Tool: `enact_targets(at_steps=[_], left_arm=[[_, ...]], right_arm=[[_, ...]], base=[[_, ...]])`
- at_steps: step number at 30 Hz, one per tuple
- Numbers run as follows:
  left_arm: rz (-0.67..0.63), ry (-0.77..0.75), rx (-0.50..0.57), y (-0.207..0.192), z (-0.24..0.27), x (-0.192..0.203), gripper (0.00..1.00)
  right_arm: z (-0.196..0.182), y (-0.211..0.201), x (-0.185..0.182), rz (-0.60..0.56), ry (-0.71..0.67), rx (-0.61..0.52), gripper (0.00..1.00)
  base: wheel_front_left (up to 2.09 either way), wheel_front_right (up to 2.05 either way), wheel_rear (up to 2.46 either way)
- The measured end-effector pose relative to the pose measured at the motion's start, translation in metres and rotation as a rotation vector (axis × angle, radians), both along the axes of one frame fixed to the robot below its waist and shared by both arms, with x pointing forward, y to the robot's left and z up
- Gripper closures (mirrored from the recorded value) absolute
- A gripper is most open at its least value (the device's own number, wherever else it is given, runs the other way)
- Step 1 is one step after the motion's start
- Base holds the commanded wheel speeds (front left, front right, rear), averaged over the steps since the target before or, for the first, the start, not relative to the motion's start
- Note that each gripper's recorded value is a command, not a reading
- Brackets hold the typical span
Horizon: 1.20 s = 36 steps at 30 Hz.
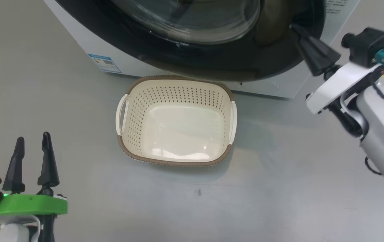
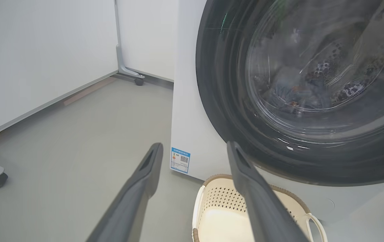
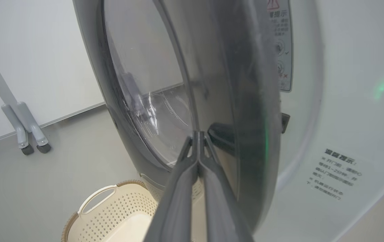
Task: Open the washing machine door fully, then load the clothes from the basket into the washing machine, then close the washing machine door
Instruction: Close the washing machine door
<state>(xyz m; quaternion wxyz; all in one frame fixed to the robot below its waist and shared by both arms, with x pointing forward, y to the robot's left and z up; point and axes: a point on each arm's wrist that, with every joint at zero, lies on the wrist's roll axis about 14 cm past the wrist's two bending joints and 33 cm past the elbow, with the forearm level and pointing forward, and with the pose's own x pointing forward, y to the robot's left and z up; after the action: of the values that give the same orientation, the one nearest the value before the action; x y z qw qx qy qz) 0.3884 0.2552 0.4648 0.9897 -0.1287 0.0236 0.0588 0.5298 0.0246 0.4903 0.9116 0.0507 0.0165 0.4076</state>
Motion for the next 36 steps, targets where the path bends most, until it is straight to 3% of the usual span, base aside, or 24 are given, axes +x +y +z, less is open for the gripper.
enact_targets(at_steps=[13, 36], left_arm=[[0.013, 0.036, -0.005, 0.004, -0.015, 0.012, 0.00], [0.040, 0.012, -0.014, 0.009, -0.005, 0.006, 0.00]], right_arm=[[0.000, -0.009, 0.052, -0.051, -0.040, 0.000, 1.00], [0.000, -0.008, 0.048, -0.083, -0.013, -0.026, 1.00]], base=[[0.00, 0.00, 0.00], [0.00, 0.00, 0.00]])
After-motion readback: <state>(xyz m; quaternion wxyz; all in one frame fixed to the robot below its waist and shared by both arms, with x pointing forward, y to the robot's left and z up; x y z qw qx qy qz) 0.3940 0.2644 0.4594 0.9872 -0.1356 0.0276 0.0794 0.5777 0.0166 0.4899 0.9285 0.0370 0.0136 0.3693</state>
